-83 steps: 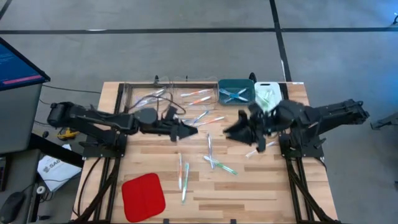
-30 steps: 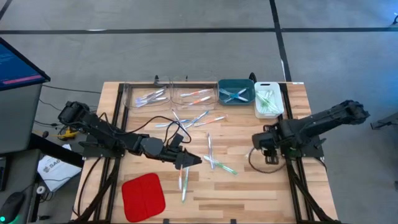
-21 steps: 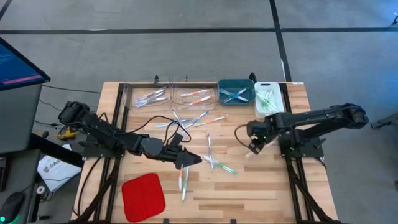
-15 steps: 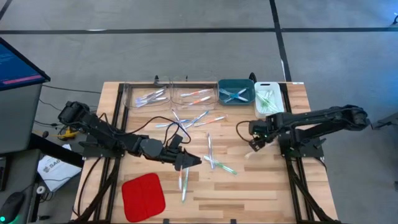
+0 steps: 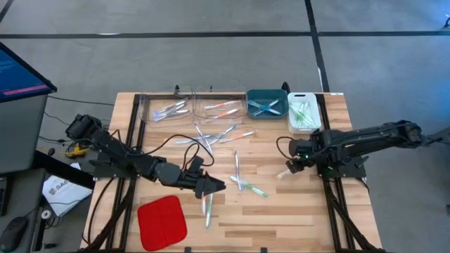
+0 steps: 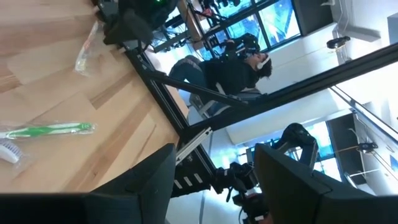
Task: Pick & Place Toothbrushes
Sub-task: Put the orange toothbrush into the right transparent bin
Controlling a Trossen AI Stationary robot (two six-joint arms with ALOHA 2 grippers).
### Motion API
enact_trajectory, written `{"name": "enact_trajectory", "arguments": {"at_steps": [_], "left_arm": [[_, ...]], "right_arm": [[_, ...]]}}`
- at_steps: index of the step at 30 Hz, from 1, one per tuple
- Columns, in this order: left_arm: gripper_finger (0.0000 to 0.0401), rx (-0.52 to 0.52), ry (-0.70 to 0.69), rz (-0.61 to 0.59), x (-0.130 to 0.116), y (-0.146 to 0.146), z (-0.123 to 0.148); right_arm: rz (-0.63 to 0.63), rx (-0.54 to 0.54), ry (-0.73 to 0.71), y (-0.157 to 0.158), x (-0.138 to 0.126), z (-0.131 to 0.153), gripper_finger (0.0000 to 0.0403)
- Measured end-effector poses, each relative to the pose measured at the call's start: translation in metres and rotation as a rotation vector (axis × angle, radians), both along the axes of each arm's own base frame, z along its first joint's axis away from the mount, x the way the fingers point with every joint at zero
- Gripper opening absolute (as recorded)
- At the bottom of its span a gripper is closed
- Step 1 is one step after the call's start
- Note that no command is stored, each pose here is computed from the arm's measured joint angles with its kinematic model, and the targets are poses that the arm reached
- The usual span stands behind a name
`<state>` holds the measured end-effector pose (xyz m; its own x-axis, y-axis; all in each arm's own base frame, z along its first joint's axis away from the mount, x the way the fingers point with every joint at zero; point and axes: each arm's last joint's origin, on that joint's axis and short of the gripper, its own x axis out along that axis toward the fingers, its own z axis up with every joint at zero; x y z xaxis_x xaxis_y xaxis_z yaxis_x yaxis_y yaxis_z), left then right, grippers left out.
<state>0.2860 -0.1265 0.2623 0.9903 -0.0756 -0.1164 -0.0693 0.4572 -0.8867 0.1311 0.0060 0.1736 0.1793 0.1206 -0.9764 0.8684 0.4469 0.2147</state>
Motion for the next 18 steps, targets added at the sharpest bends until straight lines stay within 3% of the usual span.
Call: {"name": "enact_trajectory", "arguments": {"at_steps": [2,10,18], "left_arm": [[0.0214,-0.001,-0.002,0.001,0.0,0.0,0.0],[0.0214,-0.002,-0.005,0.005,0.0,0.0,0.0],[0.0214,-0.002,-0.005,0.004,0.0,0.0,0.0]], "right_arm": [[0.032,0.005,0.0,0.002,0.0,0.0,0.0164],[0.366,-0.132,0.034,0.01,0.006,-0.009,0.0166],[0.525,-0.173,0.154,0.015,0.013,-0.025,0.0181]]}}
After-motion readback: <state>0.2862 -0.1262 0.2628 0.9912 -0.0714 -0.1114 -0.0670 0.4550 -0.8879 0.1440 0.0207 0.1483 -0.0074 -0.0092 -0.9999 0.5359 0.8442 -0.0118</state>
